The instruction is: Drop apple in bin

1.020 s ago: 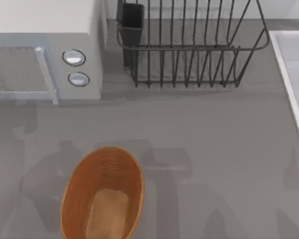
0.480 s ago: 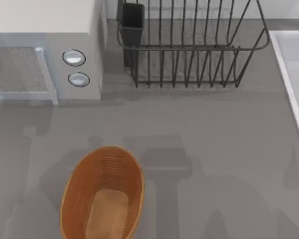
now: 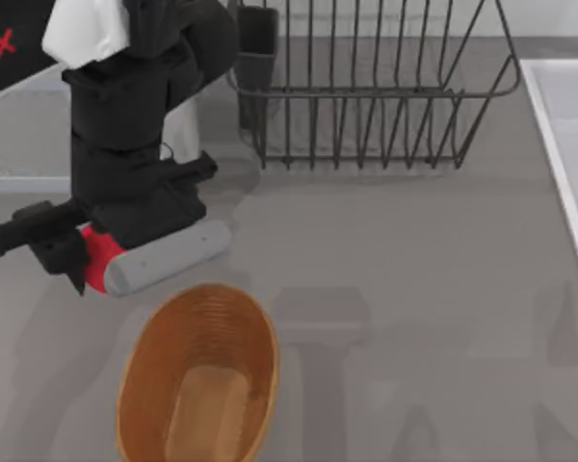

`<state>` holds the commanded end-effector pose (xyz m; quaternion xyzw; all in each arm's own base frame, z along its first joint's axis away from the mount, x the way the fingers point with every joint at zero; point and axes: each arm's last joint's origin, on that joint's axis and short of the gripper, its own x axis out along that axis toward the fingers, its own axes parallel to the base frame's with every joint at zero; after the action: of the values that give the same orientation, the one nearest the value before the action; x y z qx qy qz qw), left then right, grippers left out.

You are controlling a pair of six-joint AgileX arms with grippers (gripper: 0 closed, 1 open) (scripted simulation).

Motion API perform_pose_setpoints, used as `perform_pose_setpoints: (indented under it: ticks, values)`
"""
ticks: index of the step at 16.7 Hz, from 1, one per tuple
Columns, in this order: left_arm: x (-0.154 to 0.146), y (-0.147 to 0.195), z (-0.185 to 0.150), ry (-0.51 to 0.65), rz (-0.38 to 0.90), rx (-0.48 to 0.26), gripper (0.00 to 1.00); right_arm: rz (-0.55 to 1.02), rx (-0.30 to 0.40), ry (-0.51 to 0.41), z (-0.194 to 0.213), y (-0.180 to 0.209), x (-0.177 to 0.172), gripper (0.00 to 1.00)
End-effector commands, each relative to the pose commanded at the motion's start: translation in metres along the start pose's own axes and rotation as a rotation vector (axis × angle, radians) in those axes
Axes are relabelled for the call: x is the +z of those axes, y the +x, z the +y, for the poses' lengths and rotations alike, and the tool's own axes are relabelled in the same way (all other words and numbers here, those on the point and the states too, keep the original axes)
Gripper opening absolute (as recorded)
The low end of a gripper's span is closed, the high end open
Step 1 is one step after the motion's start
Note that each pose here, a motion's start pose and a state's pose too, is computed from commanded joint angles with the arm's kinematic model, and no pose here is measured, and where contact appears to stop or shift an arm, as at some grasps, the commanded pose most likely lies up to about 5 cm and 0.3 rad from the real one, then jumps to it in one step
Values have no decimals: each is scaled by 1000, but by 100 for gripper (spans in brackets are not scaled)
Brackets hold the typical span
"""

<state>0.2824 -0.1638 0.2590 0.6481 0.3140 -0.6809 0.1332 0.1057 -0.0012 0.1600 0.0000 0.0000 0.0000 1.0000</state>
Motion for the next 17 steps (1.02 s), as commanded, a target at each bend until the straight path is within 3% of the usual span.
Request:
perform_pose_setpoints:
  ticks: [4,7,13,17]
  values:
    - [87,-12,28,431,105,-74,0,0,0,0,0,0,0,100]
    - [122,-16,31,592,155,-99,0,0,0,0,0,0,0,100]
    - [126,-16,30,614,161,-99,0,0,0,0,0,0,0,100]
    - [123,7,33,617,163,-101,0,0,0,0,0,0,0,100]
